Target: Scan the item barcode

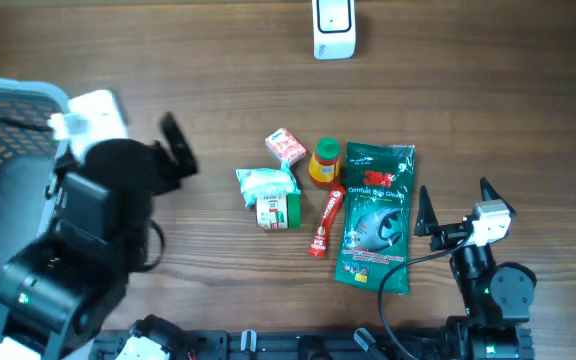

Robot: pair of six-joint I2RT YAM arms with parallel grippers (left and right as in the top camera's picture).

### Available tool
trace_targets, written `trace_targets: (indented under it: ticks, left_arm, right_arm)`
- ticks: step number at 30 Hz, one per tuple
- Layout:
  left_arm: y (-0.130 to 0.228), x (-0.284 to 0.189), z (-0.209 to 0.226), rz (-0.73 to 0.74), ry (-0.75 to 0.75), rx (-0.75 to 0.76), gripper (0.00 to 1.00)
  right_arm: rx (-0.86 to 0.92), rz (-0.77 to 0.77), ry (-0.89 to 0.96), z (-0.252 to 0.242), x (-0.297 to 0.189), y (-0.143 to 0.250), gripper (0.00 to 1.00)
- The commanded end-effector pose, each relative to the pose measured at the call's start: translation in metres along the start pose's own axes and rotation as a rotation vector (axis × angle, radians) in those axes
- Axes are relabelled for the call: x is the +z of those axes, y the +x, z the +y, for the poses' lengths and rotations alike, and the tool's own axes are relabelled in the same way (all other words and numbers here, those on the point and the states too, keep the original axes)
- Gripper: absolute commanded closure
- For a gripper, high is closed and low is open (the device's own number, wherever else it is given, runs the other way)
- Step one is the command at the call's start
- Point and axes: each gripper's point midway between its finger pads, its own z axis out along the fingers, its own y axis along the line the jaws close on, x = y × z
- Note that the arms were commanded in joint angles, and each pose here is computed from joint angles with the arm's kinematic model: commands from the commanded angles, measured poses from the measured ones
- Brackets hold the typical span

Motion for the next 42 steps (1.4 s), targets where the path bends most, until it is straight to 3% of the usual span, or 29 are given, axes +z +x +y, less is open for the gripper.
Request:
trace_targets:
  ticks: [1, 3, 8, 10, 18, 26, 28, 30, 32, 36, 39, 42]
  left_arm:
    - [0.018, 0.017, 0.044, 0.135, -0.119, -0.157, 0.0]
    - [0.06, 0.02, 0.068, 0.356, -0.194, -0.218, 0.0]
    - [0.134, -0.012, 0.09, 0.77, -0.328, -0.184, 0.0]
    - [0.144, -0.018, 0.084, 0.824, -0.296, -0.184, 0.0]
    - [0.15, -0.041, 0.084, 0.722, -0.214, -0.196, 0.0]
    - [0.15, -0.042, 0.084, 0.718, -0.212, -0.197, 0.0]
    - [0.15, -0.042, 0.084, 0.718, -0.212, -0.197, 0.0]
    - [0.15, -0.042, 0.084, 0.718, -0.212, -0.197, 0.0]
    - [0.149, -0.042, 0.084, 0.718, -0.212, -0.197, 0.0]
    - [0.149, -0.042, 0.084, 0.718, -0.212, -0.197, 0.0]
    - [0.149, -0.042, 0.084, 0.718, -0.212, -0.197, 0.0]
    - [0.149, -0.042, 0.084, 0.718, -0.212, -0.197, 0.0]
  right_arm:
    - [0.004, -0.006, 0.002, 0.0, 0.0, -0.001, 0.0]
    - [0.003, -0.006, 0.003, 0.0, 0.0, -0.001, 0.0]
    - [0.004, -0.006, 0.003, 0.0, 0.0, -0.001, 0.0]
    - [0.003, -0.006, 0.002, 0.0, 0.0, -0.001, 0.0]
    - [0.004, -0.006, 0.002, 0.0, 0.0, -0.001, 0.0]
    - [0.006, -0.008, -0.002, 0.0, 0.0, -0.002, 0.0]
    - [0.223, -0.012, -0.021, 0.003, 0.0, -0.003, 0.0]
    - [0.722, 0.02, -0.104, 0.018, -0.001, -0.004, 0.0]
    - [1.007, 0.087, -0.22, 0.038, -0.004, -0.006, 0.0]
    - [1.21, 0.123, -0.241, 0.043, -0.006, -0.008, 0.0]
    - [0.895, 0.117, -0.408, 0.067, -0.015, -0.019, 0.01]
    - [0.892, 0.153, -0.381, 0.066, -0.017, -0.029, 0.01]
